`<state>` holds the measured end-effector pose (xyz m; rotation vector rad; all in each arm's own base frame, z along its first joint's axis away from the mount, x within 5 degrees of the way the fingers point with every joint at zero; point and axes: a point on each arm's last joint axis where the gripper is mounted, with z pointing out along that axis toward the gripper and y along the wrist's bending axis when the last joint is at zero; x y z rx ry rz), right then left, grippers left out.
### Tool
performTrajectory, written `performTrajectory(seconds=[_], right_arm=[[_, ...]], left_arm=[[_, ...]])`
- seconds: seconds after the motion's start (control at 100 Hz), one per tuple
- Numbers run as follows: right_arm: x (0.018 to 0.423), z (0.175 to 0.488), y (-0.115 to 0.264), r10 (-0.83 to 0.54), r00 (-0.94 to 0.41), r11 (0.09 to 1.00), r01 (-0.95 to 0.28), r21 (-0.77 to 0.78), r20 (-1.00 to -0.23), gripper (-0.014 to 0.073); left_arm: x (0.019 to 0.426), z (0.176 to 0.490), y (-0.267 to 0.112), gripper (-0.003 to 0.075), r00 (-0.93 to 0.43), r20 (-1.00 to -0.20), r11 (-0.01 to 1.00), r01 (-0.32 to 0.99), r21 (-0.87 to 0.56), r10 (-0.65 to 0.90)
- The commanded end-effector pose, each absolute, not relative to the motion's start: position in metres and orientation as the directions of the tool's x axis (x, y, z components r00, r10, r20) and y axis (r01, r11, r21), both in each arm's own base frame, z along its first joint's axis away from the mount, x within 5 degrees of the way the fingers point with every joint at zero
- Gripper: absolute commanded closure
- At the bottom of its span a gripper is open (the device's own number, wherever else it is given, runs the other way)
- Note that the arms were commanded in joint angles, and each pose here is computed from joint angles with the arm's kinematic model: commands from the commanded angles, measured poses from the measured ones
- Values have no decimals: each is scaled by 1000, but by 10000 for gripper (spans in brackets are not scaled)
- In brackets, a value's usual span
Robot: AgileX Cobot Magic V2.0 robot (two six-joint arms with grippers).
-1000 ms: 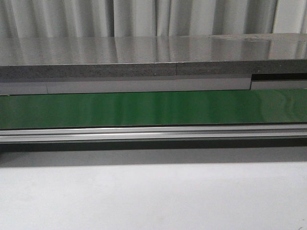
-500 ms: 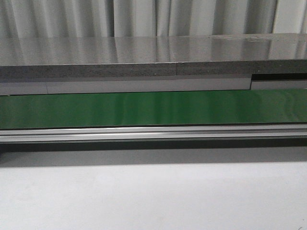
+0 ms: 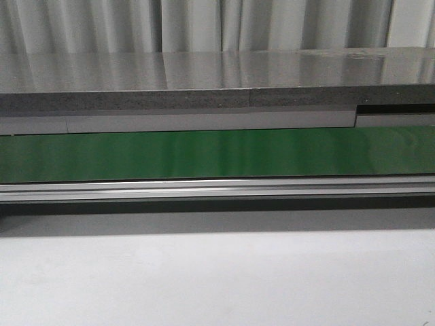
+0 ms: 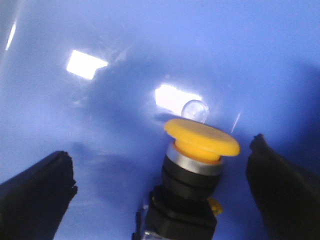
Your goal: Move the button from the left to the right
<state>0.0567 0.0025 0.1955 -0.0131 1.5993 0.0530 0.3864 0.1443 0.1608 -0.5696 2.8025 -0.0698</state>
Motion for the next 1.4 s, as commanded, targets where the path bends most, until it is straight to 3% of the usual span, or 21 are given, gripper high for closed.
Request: performTrajectory(seconds=[0.0, 0.27, 0.64, 0.85, 0.95, 1.07, 1.39], right_arm=[[54, 209, 2, 27, 87, 999, -40, 23, -996, 663], [54, 209, 2, 27, 87, 999, -40, 23, -996, 663], [54, 209, 2, 27, 87, 999, -40, 23, -996, 663], [54, 209, 2, 27, 87, 999, -40, 23, -996, 663], [54, 209, 2, 27, 87, 999, -40, 23, -996, 663], [54, 209, 2, 27, 87, 999, -40, 23, -996, 663], [54, 209, 2, 27, 87, 999, -40, 23, -996, 663]], left_arm=[[391, 185, 142, 50, -858, -336, 921, -370, -117, -388], [390, 185, 142, 205, -864, -323, 922, -369, -116, -387], [389, 159, 140, 233, -893, -219, 919, -375, -120, -393], [389, 159, 140, 484, -893, -219, 919, -375, -120, -393], [388, 162, 140, 594, -892, -225, 920, -374, -121, -392], [388, 171, 140, 659, -888, -243, 921, -371, -121, -390], [379, 226, 135, 700, -859, -378, 938, -325, -118, -346]])
